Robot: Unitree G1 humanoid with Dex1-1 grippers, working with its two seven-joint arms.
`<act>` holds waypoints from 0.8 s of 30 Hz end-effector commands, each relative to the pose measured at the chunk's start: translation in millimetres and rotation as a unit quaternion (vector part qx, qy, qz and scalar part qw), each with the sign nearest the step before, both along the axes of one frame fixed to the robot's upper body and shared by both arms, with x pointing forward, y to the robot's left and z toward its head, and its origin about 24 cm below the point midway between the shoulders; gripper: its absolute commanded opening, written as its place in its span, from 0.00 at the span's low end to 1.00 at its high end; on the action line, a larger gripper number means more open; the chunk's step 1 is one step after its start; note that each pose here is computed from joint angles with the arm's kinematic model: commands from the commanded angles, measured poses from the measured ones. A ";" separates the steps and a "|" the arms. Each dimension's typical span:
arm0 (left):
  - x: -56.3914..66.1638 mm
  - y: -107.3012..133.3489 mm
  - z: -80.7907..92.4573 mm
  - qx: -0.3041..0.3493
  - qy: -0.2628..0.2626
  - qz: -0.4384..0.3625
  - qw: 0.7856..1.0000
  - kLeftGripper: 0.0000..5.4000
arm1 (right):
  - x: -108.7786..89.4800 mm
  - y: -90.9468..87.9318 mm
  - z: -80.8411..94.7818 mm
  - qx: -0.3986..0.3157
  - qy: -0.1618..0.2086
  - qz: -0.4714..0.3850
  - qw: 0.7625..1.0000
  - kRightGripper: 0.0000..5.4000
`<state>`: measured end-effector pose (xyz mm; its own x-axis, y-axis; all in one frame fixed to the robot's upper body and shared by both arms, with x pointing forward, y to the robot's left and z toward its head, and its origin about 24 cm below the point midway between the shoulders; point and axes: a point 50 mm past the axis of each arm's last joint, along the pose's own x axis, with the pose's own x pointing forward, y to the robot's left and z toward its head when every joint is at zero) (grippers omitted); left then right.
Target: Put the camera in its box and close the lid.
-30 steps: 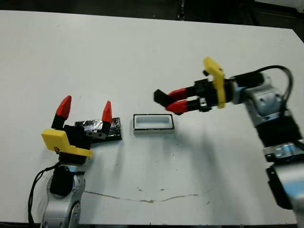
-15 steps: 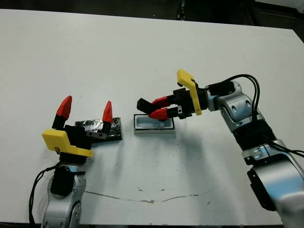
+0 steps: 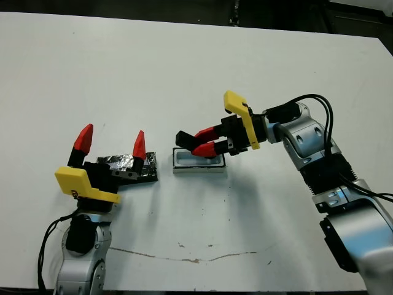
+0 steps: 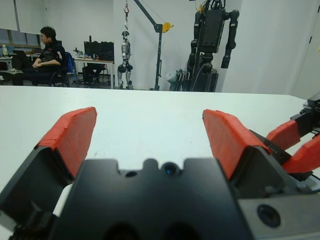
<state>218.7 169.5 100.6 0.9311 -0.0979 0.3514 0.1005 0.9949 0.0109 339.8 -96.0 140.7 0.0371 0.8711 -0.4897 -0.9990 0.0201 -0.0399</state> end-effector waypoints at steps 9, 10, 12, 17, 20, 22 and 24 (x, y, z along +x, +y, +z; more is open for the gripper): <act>-0.9 -0.5 -3.1 -0.003 0.007 0.002 1.000 1.00 | -0.5 -9.9 -7.2 -0.032 -0.008 -0.005 0.999 0.31; -1.0 -0.4 -3.1 -0.003 0.008 0.002 1.000 1.00 | -0.7 -10.3 -8.6 -0.032 -0.003 -0.006 0.999 0.31; -1.2 -0.2 -3.0 -0.001 0.007 0.002 1.000 1.00 | -1.0 -11.4 -11.0 -0.036 0.005 -0.008 0.999 0.31; -1.4 -0.4 -3.3 -0.002 0.006 0.001 1.000 1.00 | -2.1 -14.3 -15.2 -0.044 0.015 -0.015 0.999 0.31; -1.3 -0.2 -3.5 0.000 0.006 0.001 1.000 1.00 | -2.9 -15.0 -17.9 -0.045 0.027 -0.012 0.999 0.31; -1.4 -0.2 -3.5 -0.002 0.007 0.001 1.000 1.00 | -3.4 -15.3 -19.3 -0.049 0.028 -0.009 0.998 0.31; -1.7 -0.2 -3.6 -0.002 0.007 0.003 1.000 1.00 | -4.0 -16.1 -21.0 -0.054 0.035 -0.012 0.998 0.31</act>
<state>218.6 169.4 100.5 0.9309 -0.0984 0.3516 0.1014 0.9948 0.0099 337.5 -98.9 131.2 0.0155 0.8402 -0.5420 -0.9998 0.0069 -0.0179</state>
